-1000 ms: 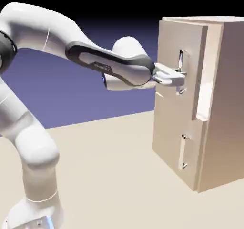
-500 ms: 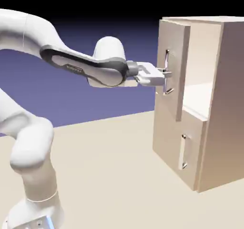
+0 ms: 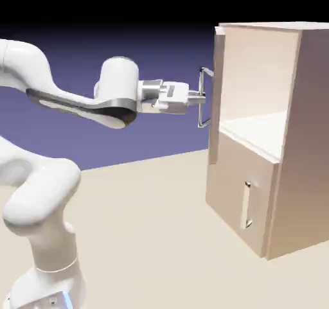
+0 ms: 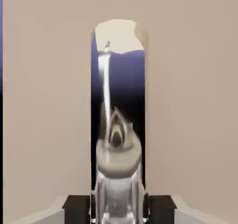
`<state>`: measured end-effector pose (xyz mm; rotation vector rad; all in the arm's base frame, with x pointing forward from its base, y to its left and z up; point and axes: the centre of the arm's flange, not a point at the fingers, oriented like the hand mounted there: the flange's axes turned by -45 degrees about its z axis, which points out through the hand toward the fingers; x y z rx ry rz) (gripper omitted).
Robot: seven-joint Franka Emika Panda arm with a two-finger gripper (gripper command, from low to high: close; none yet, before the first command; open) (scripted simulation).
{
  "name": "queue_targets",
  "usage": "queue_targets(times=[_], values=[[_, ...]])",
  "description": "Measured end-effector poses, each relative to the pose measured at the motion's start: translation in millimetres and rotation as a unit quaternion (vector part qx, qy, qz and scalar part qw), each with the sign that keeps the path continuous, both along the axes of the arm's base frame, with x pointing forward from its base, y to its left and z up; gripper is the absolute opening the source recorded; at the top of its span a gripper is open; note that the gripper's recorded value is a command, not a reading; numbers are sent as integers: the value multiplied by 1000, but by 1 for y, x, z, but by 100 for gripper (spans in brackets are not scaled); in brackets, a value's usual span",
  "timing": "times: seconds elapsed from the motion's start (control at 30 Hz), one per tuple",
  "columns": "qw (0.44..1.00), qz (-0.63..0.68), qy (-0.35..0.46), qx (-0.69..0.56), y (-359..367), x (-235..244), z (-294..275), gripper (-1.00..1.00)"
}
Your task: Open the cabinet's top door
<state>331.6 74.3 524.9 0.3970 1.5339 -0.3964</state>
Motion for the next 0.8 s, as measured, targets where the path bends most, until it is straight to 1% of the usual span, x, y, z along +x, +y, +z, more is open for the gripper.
queue_targets(times=[0.37,0.8], values=[[998,-69,0,1,39,-24,0,-100],[978,-208,0,0,126,-54,0,-100]])
